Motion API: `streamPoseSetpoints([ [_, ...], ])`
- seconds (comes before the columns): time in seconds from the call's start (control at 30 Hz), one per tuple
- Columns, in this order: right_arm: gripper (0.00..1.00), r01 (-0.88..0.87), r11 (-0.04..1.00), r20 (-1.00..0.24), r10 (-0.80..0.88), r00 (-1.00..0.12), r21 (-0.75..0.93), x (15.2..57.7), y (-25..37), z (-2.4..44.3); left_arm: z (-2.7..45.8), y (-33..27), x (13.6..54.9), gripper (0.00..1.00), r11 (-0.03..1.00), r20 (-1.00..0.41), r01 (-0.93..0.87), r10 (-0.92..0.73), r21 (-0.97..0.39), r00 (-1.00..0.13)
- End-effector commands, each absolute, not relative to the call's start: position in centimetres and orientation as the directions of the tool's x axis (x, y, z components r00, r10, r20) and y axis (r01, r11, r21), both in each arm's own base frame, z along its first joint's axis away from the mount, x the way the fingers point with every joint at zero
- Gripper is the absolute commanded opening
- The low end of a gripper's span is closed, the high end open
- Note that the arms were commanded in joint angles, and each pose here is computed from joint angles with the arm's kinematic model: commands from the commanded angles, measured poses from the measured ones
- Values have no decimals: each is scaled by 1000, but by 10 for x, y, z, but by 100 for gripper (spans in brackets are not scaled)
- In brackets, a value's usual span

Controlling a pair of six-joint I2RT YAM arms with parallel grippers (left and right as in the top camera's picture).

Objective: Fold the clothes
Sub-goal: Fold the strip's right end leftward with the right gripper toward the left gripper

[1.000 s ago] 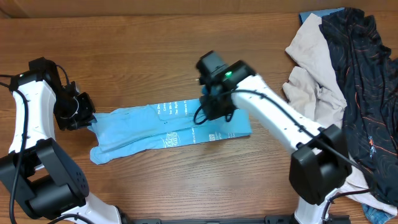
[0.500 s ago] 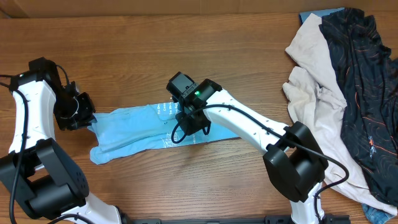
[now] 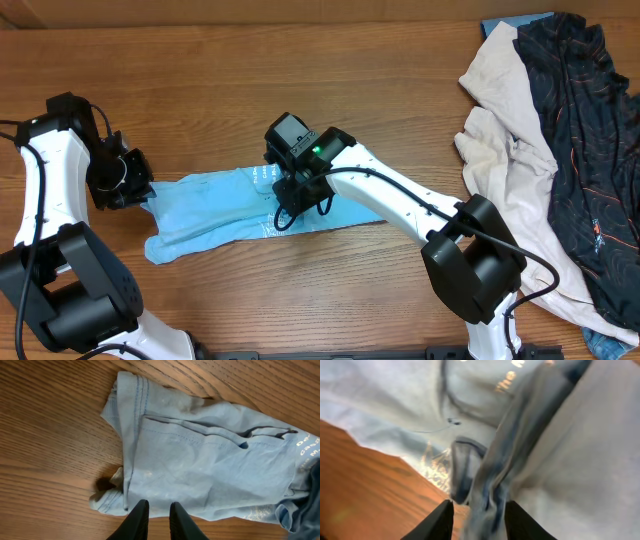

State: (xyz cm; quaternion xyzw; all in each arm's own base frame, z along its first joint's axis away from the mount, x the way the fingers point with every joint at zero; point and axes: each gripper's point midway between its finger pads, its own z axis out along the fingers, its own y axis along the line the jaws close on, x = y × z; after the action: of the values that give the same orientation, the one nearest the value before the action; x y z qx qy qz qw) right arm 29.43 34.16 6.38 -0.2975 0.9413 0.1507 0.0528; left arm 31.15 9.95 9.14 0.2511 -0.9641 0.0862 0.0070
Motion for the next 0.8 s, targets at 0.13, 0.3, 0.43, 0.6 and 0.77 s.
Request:
streamPoseSetpoints([
  [0.13,41,-594,753,-319,-510,-799,283,317,335,115,104,99,313,21,857,34,-485,-487,-172,-873],
  [0.3,44,-537,820,-376,-442,-814,200,337,295,149,102,96,299,43,856,88,-494,-486,-154,-869],
  [0.43,44,-483,857,-372,-395,-840,180,344,264,163,88,111,278,58,830,125,-557,-551,-12,-825],
  [0.6,44,-425,888,-317,-358,-878,175,346,237,159,57,110,269,61,815,128,-579,-575,8,-808],
  [0.77,44,-414,893,-311,-349,-884,175,347,232,158,31,98,268,62,824,132,-564,-554,-59,-822],
])
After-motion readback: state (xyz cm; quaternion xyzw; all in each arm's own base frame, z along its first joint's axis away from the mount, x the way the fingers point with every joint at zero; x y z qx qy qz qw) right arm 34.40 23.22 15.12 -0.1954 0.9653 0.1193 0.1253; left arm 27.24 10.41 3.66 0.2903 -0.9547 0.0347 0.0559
